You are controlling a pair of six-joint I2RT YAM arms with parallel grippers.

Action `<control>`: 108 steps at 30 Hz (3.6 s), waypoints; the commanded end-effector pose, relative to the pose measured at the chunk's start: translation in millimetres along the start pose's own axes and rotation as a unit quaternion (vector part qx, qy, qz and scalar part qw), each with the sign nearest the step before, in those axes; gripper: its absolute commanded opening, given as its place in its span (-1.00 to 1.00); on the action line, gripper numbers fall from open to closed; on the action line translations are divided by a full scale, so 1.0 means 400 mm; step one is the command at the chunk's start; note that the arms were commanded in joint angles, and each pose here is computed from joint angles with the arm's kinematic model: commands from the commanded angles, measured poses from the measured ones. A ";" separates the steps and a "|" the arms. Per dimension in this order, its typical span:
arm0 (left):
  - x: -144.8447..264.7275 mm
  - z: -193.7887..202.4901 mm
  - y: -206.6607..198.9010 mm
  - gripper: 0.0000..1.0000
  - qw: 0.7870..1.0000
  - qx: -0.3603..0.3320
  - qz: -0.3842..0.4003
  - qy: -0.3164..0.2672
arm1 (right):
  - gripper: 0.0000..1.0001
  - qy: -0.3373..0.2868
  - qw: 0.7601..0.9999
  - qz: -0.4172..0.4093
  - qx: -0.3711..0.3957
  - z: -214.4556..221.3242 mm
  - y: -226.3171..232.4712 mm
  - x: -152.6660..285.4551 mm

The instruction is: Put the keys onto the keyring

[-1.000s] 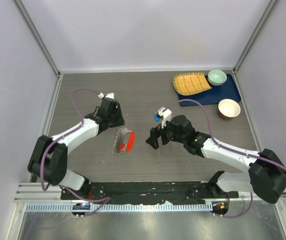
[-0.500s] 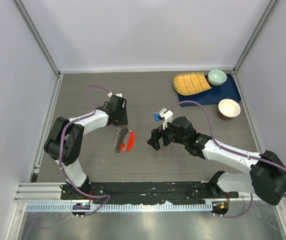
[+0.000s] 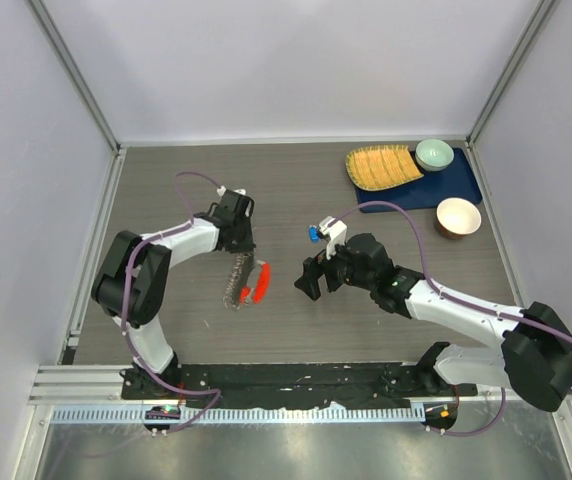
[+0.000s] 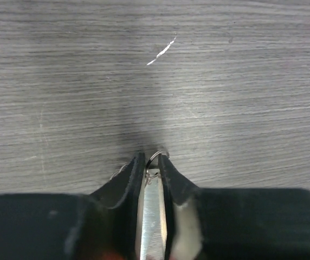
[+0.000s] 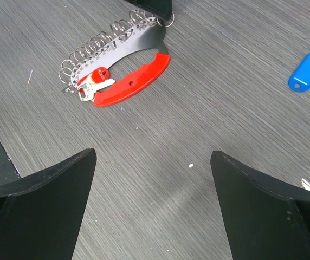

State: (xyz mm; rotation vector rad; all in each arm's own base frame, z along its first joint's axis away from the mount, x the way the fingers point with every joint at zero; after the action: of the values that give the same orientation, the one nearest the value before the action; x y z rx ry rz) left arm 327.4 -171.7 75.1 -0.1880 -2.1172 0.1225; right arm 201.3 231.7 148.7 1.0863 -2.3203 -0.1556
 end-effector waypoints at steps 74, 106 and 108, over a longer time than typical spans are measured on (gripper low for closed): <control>0.545 0.172 -0.240 -1.00 0.642 -0.480 0.381 -0.460 | -0.31 -0.088 0.954 -0.239 0.162 -0.129 0.159 0.091; 0.532 0.202 -0.201 -0.78 0.697 -0.390 0.384 -0.463 | -0.99 -0.072 0.949 -0.254 0.172 -0.151 0.176 0.105; 0.531 0.202 -0.200 -0.43 0.704 -0.390 0.383 -0.454 | -0.99 -0.052 0.954 -0.238 0.175 -0.151 0.168 0.101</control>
State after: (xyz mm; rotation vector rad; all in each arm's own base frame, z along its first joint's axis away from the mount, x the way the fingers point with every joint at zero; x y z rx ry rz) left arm 141.1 -214.6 211.0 -1.9049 -2.7323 -0.3263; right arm 159.6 255.6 216.9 1.8746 -2.1168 -0.0570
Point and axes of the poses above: each gripper's point midway between its finger pads, its own x axis back along the fingers, its own y axis along the line the jaws close on, z = x × y, the point moved 6 cm from there along x, back along the fingers, and after that the axes turned 6 degrees about -x, right-handed, at the moved point
